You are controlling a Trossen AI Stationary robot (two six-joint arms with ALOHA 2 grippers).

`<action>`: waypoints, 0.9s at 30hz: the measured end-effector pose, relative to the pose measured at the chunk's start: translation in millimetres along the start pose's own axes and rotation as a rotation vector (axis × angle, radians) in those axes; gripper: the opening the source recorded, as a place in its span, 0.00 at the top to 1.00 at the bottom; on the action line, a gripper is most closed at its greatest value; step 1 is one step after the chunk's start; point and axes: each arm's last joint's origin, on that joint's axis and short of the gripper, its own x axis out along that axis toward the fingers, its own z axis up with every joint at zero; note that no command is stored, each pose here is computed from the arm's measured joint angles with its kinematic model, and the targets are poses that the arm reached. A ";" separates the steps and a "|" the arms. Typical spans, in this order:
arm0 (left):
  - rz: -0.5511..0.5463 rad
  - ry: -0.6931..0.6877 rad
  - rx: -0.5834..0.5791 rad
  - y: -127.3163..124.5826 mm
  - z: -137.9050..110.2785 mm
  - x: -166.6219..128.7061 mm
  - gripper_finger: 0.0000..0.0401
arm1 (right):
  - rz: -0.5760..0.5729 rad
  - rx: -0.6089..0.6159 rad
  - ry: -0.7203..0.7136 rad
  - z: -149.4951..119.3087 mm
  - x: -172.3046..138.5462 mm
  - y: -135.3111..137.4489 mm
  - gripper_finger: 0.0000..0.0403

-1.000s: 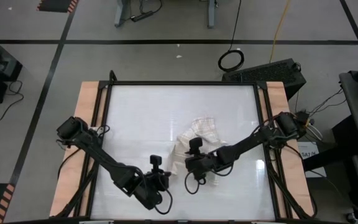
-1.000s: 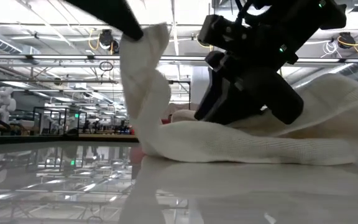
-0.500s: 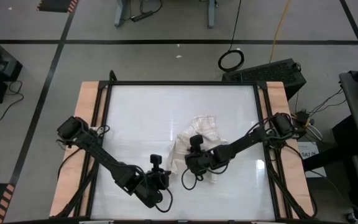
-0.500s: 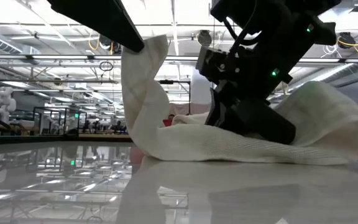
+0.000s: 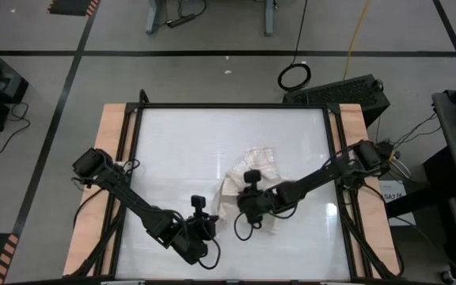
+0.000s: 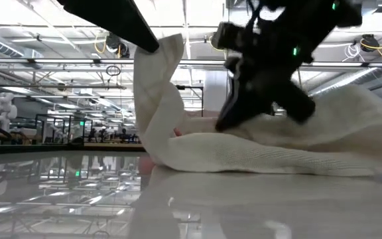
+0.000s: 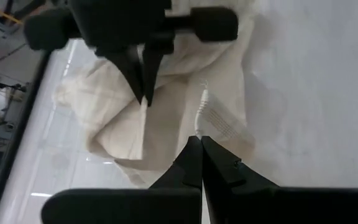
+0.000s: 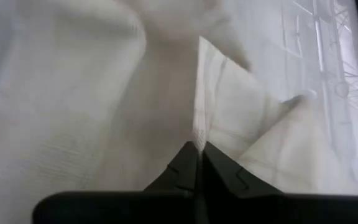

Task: Roll towel
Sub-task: Roll the white towel

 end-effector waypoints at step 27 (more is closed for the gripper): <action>0.128 -0.110 -0.090 -22.6 1.7 24.9 1.00 | 0.137 0.478 -0.279 -16.0 -72.4 -7.9 0.99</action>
